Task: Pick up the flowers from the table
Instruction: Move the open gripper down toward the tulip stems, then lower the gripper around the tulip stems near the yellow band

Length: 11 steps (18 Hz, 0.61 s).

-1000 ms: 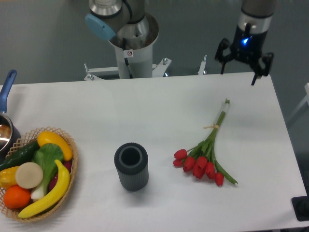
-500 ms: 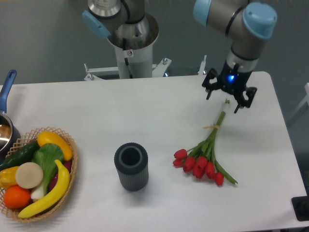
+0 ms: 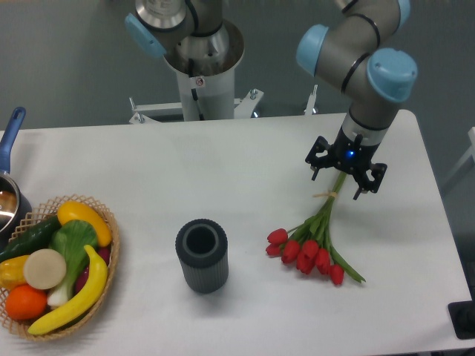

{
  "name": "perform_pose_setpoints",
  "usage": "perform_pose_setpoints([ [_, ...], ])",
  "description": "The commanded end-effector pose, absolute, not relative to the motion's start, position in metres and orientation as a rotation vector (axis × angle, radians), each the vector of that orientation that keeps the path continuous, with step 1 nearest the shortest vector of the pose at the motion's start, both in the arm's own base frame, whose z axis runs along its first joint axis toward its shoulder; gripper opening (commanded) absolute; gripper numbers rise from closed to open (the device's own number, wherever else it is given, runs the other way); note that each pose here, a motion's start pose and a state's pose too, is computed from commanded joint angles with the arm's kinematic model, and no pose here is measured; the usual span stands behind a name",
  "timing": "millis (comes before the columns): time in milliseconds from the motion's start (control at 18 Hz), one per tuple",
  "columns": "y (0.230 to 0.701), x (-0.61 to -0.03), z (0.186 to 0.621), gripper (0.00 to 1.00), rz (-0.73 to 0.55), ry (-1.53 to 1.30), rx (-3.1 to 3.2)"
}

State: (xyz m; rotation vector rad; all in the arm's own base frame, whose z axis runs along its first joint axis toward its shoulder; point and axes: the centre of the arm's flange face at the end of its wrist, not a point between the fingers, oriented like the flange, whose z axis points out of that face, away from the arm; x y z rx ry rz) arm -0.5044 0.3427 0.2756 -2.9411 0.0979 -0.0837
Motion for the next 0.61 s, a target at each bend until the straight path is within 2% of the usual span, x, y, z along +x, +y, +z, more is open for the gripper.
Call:
perform_pose_setpoints([
  [111, 0.346, -0.505, 0.264, 1.0, -0.108, 0.1, -2.946],
  [611, 0.363, -0.518, 0.235, 1.0, -0.057, 0.122, -2.935],
])
